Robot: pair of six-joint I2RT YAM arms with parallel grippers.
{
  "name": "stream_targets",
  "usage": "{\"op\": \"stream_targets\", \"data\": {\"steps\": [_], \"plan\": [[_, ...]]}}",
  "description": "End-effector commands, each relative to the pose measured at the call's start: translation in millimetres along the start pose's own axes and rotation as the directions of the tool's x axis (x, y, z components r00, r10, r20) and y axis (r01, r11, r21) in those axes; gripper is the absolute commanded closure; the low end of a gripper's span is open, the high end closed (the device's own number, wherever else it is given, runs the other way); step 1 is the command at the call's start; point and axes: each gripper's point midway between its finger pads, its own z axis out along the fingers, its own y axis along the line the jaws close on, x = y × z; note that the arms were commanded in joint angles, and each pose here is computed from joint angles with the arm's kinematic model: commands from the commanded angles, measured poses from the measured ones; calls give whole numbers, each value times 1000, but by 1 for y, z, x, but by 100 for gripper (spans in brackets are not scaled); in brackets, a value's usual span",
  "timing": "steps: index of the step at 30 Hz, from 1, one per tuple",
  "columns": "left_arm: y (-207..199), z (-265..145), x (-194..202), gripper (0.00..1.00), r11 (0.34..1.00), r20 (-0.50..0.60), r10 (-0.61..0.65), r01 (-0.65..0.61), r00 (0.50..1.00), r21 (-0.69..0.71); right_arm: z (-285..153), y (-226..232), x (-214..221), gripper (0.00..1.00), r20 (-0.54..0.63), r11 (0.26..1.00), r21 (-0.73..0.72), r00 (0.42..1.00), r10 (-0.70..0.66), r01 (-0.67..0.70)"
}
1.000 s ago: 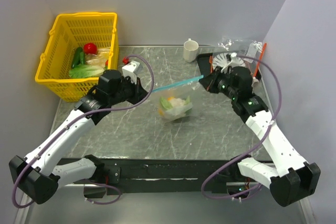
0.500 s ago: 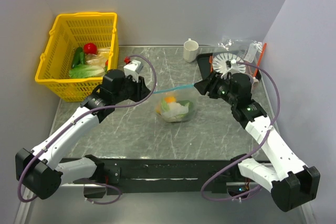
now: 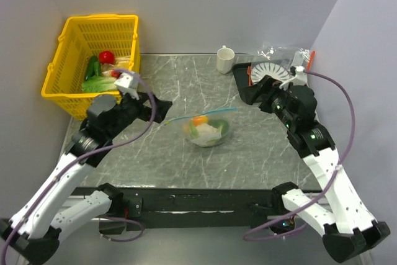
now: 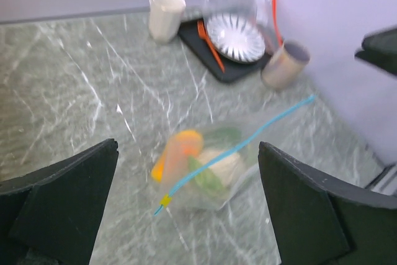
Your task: Place the food in the zip-top bag and seal the zipper
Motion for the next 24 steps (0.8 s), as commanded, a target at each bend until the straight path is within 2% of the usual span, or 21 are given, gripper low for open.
{"op": "stream_targets", "data": {"steps": [1, 6, 14, 24], "plan": [[18, -18, -3, 1, 988, 94, -108, 118, 990, -101, -29, -20, -17, 0, 123, 995, 90, 992, 23, -34], [30, -40, 9, 1, 980, 141, -123, 143, 982, -141, -45, -27, -14, 0, 169, 994, 88, 985, 45, -60], [31, -64, 11, 1, 986, 211, -96, 123, 973, -116, -48, -39, 1, 0, 151, 993, 107, 988, 27, -44], [30, -67, 10, 1, 986, 196, -90, 115, 976, -119, -46, -40, 8, 0, 131, 994, 103, 991, 31, -45]]}}
